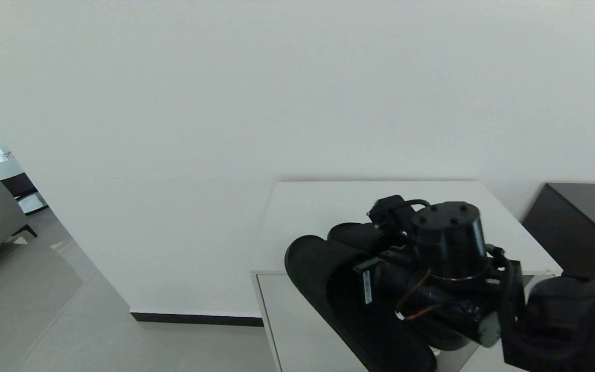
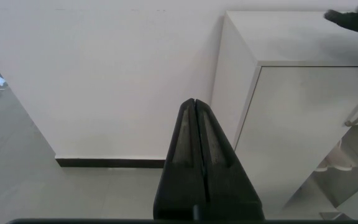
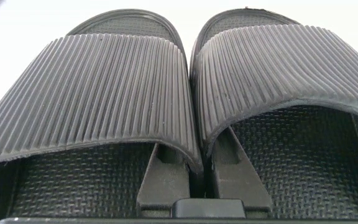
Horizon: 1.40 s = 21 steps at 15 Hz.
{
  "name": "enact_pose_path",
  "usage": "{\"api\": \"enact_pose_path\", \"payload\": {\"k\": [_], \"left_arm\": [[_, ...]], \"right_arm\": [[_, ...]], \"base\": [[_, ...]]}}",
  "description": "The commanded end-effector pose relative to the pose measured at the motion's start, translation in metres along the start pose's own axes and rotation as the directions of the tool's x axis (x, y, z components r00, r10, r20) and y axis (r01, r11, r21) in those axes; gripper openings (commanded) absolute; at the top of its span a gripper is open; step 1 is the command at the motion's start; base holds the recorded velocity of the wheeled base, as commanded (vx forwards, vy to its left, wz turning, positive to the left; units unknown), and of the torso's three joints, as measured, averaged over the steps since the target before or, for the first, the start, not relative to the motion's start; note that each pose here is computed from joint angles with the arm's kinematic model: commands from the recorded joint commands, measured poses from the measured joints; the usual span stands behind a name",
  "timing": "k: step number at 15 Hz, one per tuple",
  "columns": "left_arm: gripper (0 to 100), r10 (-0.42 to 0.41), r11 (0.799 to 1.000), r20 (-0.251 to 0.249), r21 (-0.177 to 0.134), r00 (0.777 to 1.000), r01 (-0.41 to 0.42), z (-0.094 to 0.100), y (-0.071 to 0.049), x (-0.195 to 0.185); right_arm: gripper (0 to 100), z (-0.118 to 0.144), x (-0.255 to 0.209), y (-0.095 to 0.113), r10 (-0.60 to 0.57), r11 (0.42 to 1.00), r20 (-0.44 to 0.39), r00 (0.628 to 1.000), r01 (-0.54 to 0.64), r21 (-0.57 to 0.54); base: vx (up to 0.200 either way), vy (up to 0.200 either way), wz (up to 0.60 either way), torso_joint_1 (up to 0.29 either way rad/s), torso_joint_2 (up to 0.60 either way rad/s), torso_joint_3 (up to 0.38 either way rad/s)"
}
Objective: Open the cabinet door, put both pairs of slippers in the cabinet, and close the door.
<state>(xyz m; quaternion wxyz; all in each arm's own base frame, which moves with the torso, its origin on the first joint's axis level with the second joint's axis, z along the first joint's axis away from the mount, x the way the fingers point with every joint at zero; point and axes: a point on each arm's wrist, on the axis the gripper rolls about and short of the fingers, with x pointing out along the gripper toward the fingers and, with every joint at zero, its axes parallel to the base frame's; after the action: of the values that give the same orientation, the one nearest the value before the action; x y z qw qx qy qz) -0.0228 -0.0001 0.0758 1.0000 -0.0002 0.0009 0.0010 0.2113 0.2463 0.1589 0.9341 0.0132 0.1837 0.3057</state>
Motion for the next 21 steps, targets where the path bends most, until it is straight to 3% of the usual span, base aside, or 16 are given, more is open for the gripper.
{"api": "enact_pose_path", "payload": {"k": [1,3,13,21], "left_arm": [[0,-0.002,1.000,0.000,-0.001,1.000,0.002,0.000,0.000,0.000],[0,-0.002,1.000,0.000,0.000,1.000,0.002,0.000,0.000,0.000],[0,0.000,1.000,0.000,0.000,1.000,0.000,0.000,0.000,0.000],[0,0.000,1.000,0.000,0.000,1.000,0.000,0.000,0.000,0.000]], "right_arm": [[0,0.009,-0.032,0.003,0.054,0.999,0.043,0.998,-0.054,0.006],[0,0.002,-0.034,0.001,0.055,0.998,0.021,0.998,-0.055,0.017],[0,-0.020,-0.044,0.002,0.089,0.996,-0.024,0.996,-0.088,0.015],[0,-0.030,-0.048,0.002,0.225,0.974,-0.021,0.974,-0.224,0.016]], "base": [[0.000,0.000,0.00,0.000,0.00,0.000],[0.000,0.000,0.00,0.000,0.00,0.000],[-0.200,0.000,0.00,0.002,0.00,0.002],[0.000,0.000,0.00,0.000,0.00,0.000]]}}
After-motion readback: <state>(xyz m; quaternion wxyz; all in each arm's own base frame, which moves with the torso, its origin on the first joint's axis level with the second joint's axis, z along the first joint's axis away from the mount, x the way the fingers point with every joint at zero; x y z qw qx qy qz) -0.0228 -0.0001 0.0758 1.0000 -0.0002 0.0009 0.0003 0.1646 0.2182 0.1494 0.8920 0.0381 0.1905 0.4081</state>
